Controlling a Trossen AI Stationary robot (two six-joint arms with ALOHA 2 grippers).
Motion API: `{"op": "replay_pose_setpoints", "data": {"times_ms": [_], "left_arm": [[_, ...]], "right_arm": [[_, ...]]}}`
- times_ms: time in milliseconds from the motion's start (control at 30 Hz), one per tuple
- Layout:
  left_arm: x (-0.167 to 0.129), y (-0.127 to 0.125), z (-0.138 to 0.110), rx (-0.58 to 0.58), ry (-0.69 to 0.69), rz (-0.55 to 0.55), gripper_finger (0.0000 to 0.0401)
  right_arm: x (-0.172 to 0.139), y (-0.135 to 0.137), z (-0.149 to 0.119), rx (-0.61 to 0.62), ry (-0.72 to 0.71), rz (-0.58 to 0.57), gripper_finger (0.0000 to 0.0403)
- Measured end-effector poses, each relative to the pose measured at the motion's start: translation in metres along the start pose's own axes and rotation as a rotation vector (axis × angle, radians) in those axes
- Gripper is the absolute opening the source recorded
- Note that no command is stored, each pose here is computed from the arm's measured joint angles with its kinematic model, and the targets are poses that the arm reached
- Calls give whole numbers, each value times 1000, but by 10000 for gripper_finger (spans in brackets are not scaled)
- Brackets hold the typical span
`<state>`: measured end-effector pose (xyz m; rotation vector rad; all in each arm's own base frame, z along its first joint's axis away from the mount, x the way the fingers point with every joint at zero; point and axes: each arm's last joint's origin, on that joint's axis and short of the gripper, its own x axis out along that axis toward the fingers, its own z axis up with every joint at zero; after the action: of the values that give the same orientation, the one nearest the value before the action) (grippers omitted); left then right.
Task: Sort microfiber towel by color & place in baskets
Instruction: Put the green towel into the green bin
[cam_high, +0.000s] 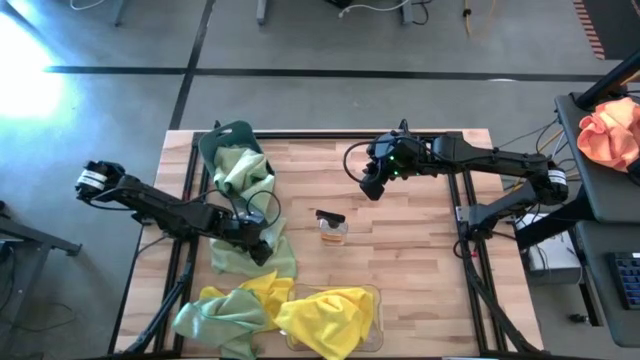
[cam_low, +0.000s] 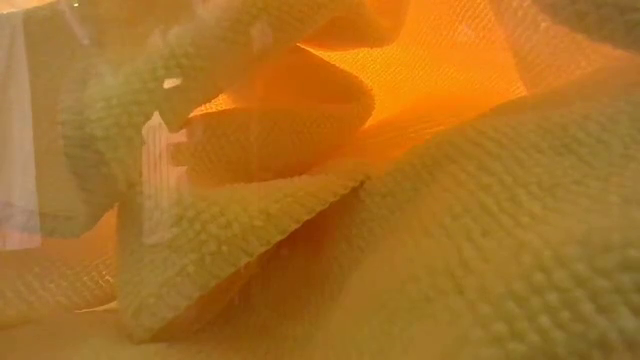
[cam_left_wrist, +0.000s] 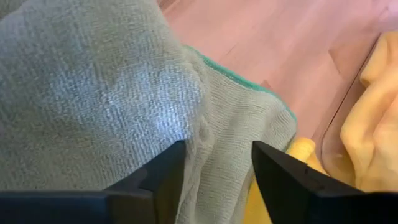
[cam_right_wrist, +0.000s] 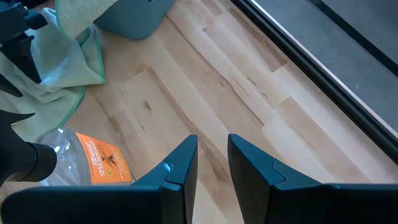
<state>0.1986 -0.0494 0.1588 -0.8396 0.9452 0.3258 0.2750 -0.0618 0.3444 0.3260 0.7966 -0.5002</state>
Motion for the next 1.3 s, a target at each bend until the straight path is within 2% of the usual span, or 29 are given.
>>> {"op": "replay_pose_setpoints", "data": {"times_ms": [200, 433, 767, 1133, 1300], "left_arm": [[0, 6, -3, 108, 17, 64, 207], [-2, 20, -8, 120, 23, 238, 210], [9, 37, -18, 125, 83, 306, 210], [25, 21, -9, 107, 114, 391, 207], [33, 14, -5, 105, 150, 466, 182]], "right_arm": [[0, 0, 0, 1, 0, 0, 82], [0, 0, 0, 7, 2, -1, 82], [1, 0, 0, 8, -2, 1, 82], [2, 0, -1, 26, 3, -1, 82], [3, 0, -3, 25, 9, -3, 82]]}}
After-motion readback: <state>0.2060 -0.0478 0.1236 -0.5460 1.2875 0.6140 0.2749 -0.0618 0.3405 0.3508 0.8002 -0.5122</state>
